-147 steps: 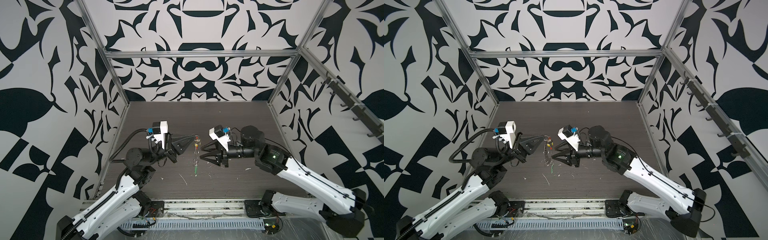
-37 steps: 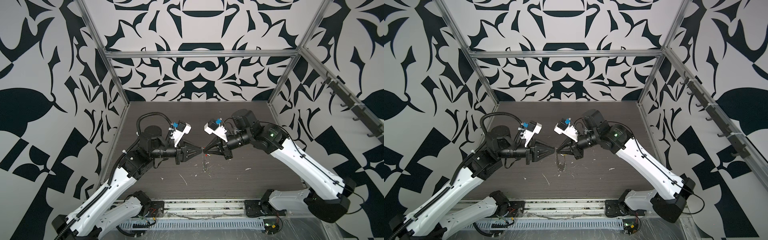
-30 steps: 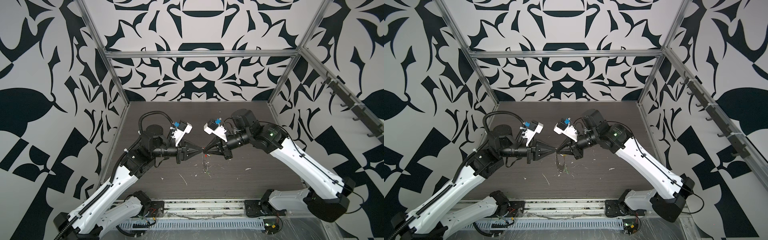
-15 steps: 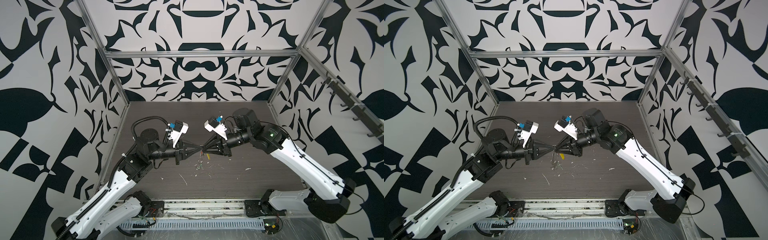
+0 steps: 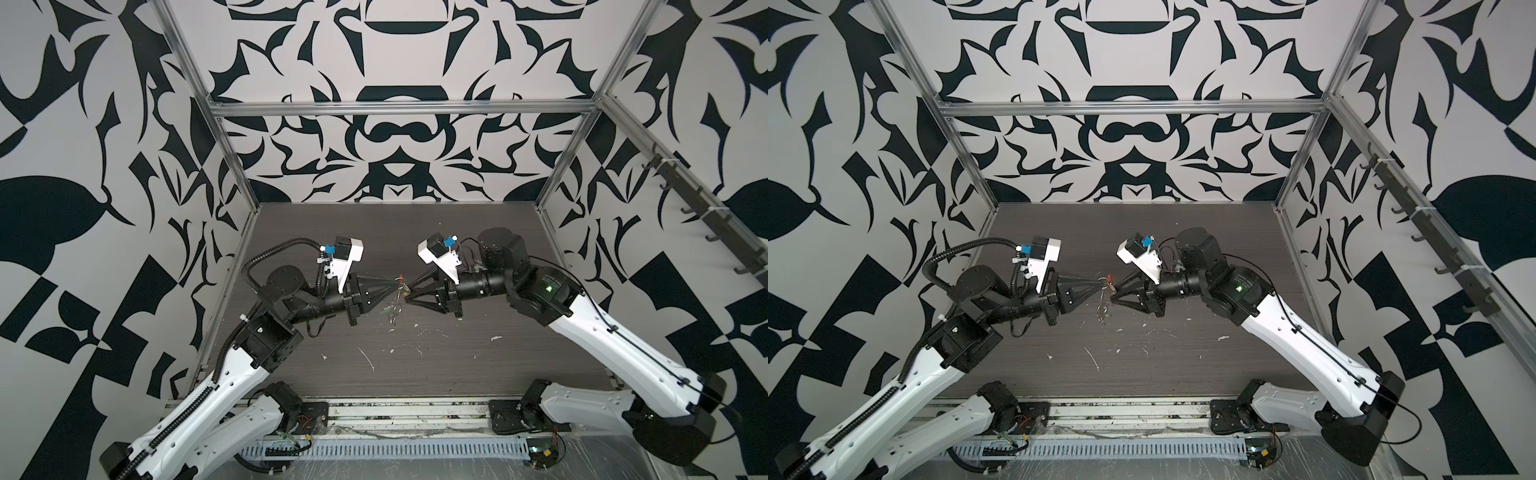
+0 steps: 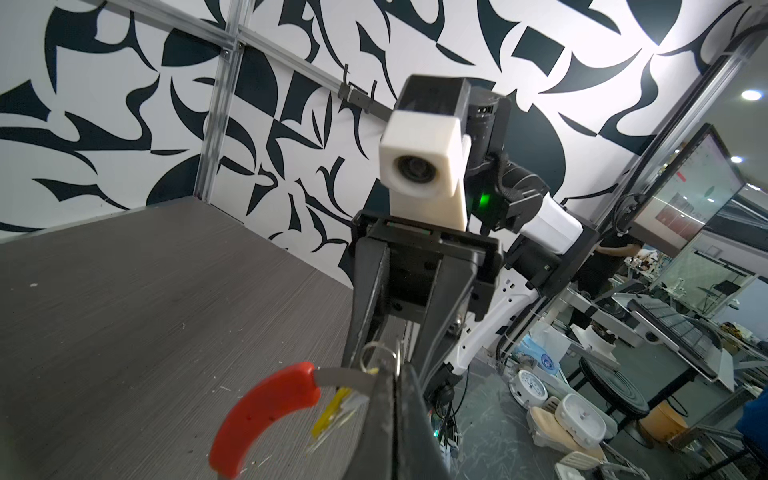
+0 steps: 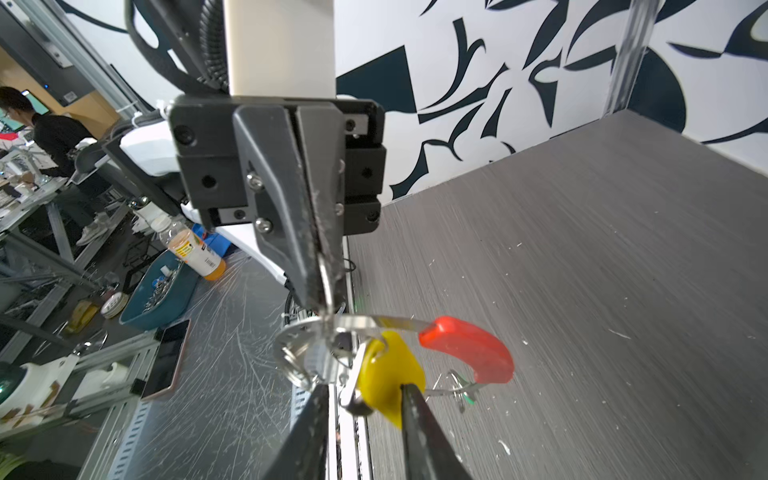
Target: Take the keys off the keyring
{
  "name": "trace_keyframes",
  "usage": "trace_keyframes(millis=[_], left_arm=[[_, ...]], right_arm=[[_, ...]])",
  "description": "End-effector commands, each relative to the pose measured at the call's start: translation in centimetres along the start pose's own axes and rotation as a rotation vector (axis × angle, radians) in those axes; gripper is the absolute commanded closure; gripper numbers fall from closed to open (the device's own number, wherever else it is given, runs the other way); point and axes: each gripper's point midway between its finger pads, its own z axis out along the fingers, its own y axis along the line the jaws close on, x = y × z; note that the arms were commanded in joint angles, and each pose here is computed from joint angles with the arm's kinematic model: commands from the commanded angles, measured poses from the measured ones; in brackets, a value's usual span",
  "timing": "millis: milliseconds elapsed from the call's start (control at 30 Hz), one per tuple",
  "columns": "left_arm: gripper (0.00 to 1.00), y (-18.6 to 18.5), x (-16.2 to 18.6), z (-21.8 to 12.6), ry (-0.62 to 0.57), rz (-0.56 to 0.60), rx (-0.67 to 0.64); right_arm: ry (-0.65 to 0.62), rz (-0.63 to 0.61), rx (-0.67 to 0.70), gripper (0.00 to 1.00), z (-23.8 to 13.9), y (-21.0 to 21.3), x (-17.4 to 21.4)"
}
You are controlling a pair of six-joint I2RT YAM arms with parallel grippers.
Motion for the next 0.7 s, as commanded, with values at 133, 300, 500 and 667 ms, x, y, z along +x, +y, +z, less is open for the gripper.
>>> trace_keyframes(millis=[133,300,500,667], left_arm=[[1.0,-0.6,-0.9,-0.2,-0.058,0.017,0.028],[1.0,-0.6,-1.2,-0.3,-0.08,0.02,0.026],[1.0,-0.5,-1.9,-0.7,-0.134,0.029,0.009],[1.0,-0.4,-2.4,-1.1,-0.188,0.042,0.003]], right_arm=[[-0.097,-0.048,0.024,0.63,0.0,-0.1,-2.1],[-0.113,-0.049,0.021,0.84,0.2,0.0,-2.3],[-0.109,-0.055,0.006,1.0,0.8,0.5,-1.9],[-0.092,-0.045,-0.009,1.0,1.8,0.6,-1.0]])
